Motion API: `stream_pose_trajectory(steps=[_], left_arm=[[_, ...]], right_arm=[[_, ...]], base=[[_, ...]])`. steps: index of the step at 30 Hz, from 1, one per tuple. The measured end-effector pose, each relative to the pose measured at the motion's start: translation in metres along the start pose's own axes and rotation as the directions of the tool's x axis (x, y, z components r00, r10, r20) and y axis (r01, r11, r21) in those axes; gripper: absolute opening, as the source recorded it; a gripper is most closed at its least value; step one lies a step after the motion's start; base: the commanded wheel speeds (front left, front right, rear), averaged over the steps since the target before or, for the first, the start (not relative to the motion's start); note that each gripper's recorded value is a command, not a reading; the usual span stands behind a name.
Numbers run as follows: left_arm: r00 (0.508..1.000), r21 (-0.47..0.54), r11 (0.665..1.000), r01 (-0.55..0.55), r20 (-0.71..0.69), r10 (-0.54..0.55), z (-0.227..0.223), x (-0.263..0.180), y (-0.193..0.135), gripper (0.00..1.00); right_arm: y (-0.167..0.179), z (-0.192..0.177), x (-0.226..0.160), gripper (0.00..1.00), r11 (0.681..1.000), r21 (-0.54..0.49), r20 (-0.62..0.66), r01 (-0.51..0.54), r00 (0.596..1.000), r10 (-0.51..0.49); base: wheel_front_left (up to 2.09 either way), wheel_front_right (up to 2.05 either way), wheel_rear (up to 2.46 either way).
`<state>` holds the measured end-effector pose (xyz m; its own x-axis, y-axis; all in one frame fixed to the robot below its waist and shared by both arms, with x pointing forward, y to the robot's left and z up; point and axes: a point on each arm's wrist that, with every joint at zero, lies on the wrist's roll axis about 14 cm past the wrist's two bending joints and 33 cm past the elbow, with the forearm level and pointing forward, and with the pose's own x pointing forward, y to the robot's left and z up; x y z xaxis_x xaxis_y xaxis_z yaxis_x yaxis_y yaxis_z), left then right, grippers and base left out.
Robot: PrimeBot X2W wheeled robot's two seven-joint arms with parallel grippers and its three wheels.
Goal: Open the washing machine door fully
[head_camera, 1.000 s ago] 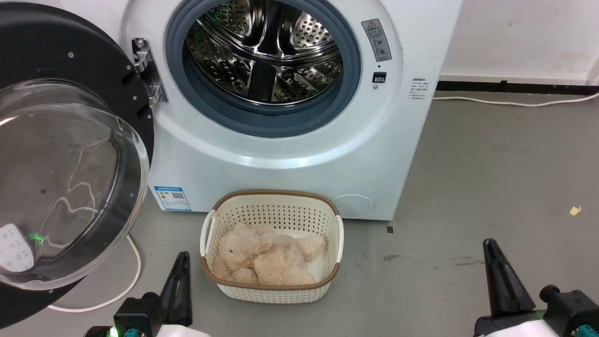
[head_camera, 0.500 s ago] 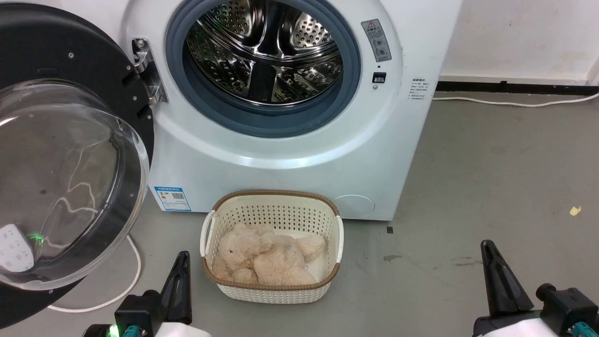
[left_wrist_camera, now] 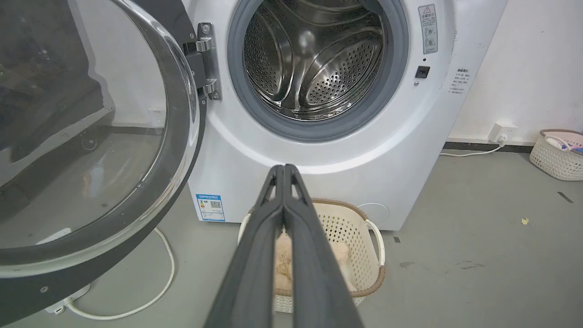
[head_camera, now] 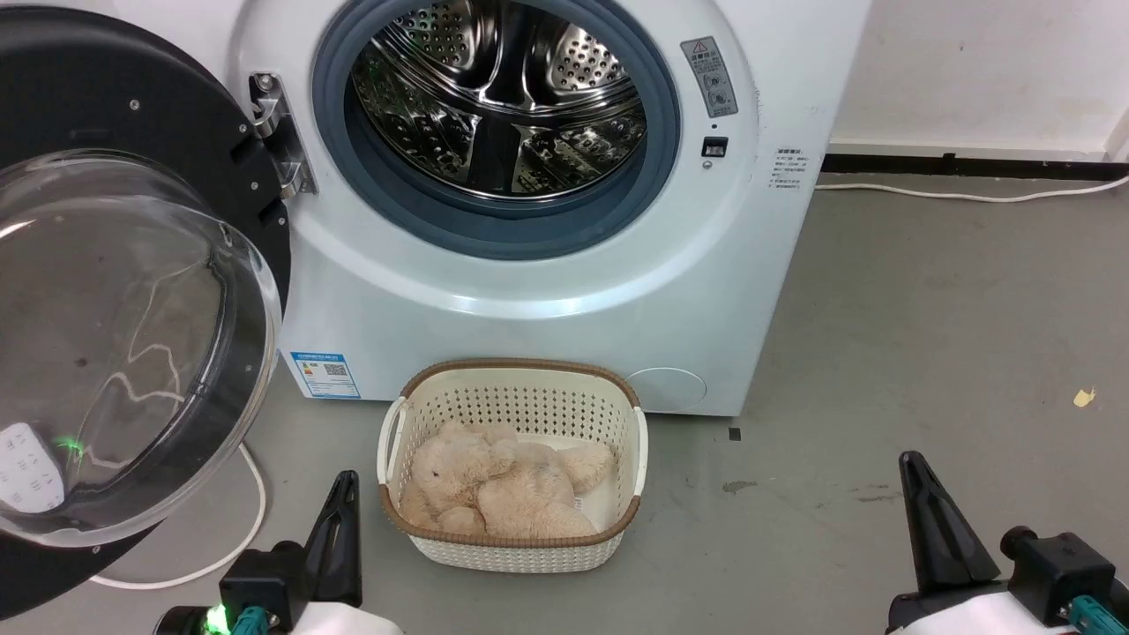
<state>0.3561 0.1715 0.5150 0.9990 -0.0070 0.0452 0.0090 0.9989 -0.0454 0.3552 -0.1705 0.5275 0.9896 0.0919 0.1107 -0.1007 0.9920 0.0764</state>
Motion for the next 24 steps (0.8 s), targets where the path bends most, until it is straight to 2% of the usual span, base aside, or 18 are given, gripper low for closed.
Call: stream_pose_trajectory(steps=[24], left_arm=[[1.000,0.022,1.000,-0.003,-0.013,0.003,0.0022,0.0040,0.0021,0.00]], right_arm=[[0.0025,-0.0023,0.0036,0.00,0.999,-0.034,-0.035,-0.012,0.999,0.011]], base=[[0.00,0.00,0.00]])
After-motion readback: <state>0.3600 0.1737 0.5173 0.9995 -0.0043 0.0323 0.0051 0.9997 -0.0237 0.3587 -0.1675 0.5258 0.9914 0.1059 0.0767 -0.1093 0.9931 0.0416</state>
